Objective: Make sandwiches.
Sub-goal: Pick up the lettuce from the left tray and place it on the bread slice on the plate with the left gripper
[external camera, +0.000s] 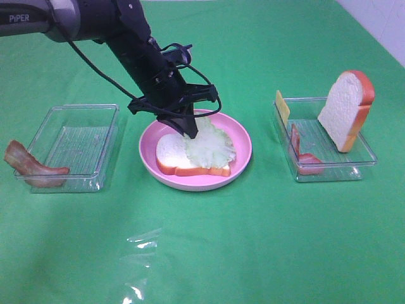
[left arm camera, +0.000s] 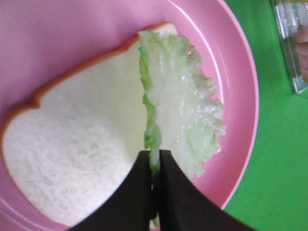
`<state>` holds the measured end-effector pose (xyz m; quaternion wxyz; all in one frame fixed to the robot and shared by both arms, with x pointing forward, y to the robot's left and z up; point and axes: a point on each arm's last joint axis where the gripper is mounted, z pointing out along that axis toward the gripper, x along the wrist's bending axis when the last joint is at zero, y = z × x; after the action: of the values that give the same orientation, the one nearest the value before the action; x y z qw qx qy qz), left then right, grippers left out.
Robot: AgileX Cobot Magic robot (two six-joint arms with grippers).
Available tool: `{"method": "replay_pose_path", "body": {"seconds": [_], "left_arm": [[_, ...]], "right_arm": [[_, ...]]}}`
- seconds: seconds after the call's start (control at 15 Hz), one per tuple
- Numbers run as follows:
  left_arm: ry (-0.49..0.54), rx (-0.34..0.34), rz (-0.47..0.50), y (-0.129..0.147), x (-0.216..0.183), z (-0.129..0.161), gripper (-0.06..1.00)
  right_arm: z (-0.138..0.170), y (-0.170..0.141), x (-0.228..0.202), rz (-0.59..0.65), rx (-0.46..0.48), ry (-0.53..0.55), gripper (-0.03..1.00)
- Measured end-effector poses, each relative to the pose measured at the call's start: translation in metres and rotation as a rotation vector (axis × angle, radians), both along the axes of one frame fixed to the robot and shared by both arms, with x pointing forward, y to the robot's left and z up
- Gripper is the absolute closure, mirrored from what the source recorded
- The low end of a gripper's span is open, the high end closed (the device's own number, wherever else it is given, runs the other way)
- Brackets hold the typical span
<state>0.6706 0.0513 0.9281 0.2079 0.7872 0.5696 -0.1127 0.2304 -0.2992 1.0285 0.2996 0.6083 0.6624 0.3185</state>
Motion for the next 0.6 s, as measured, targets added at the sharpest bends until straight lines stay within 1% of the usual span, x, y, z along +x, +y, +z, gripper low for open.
{"method": "replay_pose_path", "body": {"seconds": [0.07, 0.13, 0.2, 0.33, 0.4, 0.47, 0.53, 0.6], "left_arm": [[0.0, 0.012, -0.001, 0.0009, 0.0002, 0.0003, 0.94], [-0.004, 0.043, -0.004, 0.0035, 0.0002, 0.0003, 0.94], [-0.012, 0.096, -0.008, 0.008, 0.0008, -0.0015, 0.94], [-0.013, 0.109, -0.008, 0.009, 0.0009, -0.0019, 0.94], [-0.012, 0.11, -0.009, 0.0091, 0.0007, -0.0019, 0.92], [-0.012, 0.111, -0.01, 0.0092, 0.0008, -0.002, 0.78], [-0.012, 0.112, -0.01, 0.0093, 0.0007, -0.002, 0.7], [-0.011, 0.119, -0.014, 0.0097, 0.0006, -0.0014, 0.46]], "right_arm": [[0.0, 0.0, 0.0, 0.0, 0.0, 0.0, 0.07], [0.0, 0.0, 0.0, 0.0, 0.0, 0.0, 0.07], [0.0, 0.0, 0.0, 0.0, 0.0, 0.0, 0.07], [0.0, 0.0, 0.0, 0.0, 0.0, 0.0, 0.07], [0.0, 0.0, 0.0, 0.0, 0.0, 0.0, 0.07], [0.0, 0.0, 0.0, 0.0, 0.0, 0.0, 0.07], [0.0, 0.0, 0.0, 0.0, 0.0, 0.0, 0.07], [0.0, 0.0, 0.0, 0.0, 0.0, 0.0, 0.07]]}}
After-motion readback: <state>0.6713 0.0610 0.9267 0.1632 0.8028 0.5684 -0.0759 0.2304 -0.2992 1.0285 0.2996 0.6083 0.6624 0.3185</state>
